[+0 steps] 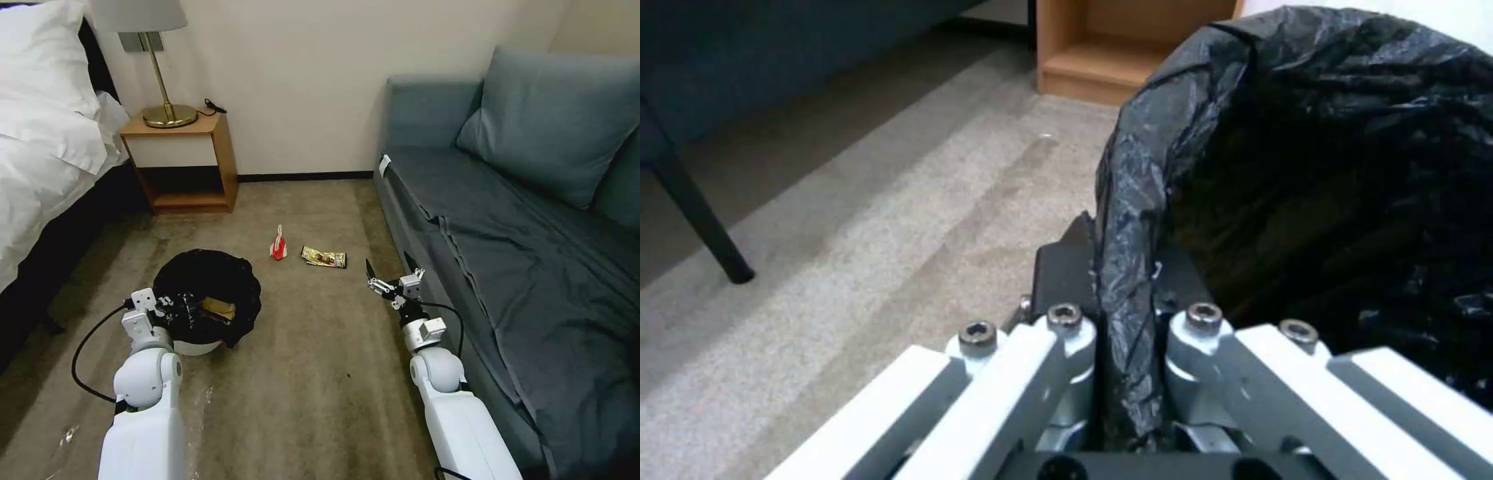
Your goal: Pick up the trash bin, then pick up the garbage on the floor and place it into the trash bin.
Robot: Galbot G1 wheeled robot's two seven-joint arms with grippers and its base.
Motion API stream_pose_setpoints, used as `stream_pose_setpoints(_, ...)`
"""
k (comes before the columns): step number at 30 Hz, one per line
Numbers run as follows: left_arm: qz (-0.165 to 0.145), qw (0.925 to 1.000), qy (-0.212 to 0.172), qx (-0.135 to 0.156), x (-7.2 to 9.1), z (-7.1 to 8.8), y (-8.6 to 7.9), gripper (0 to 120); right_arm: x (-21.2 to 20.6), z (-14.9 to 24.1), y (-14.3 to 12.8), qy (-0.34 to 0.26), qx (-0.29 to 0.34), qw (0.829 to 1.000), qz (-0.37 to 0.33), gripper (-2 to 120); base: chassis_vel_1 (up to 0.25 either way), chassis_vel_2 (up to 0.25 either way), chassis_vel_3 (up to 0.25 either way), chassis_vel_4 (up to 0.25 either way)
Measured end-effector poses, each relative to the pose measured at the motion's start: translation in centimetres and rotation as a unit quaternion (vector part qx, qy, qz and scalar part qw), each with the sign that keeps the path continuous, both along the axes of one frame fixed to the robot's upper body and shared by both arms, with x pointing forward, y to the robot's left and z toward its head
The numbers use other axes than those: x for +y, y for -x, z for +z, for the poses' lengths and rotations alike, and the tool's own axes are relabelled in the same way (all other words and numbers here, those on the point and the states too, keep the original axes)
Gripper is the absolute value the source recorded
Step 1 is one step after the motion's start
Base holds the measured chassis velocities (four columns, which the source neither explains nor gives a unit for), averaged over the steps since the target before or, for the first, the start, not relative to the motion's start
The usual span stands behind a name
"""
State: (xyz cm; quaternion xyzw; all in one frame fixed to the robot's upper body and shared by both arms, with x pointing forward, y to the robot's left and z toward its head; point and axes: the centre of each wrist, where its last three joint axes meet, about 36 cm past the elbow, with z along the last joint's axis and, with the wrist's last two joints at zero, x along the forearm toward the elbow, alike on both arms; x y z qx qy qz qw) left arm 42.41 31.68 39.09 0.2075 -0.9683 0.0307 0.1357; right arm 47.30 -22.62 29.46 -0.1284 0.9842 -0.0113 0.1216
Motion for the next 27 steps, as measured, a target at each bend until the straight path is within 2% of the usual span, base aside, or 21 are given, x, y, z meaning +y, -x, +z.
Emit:
stream_pose_setpoints(12, 0.008, 1.0, 0.0, -0.004, 0.33, -0.02, 0.08, 4, -0.06, -0.35, 0.06, 0.002, 0.001, 1.0, 0.006, 100, -0.036, 0.036, 0.032, -0.033)
stream_pose_setpoints(27, 0.012, 0.9999, -0.001, -0.007, 0.19, 0.27, 0.05, 4, -0.31, -0.65, 0.03, 0.006, 0.0, 1.0, 0.013, 100, -0.089, 0.096, 0.098, -0.092)
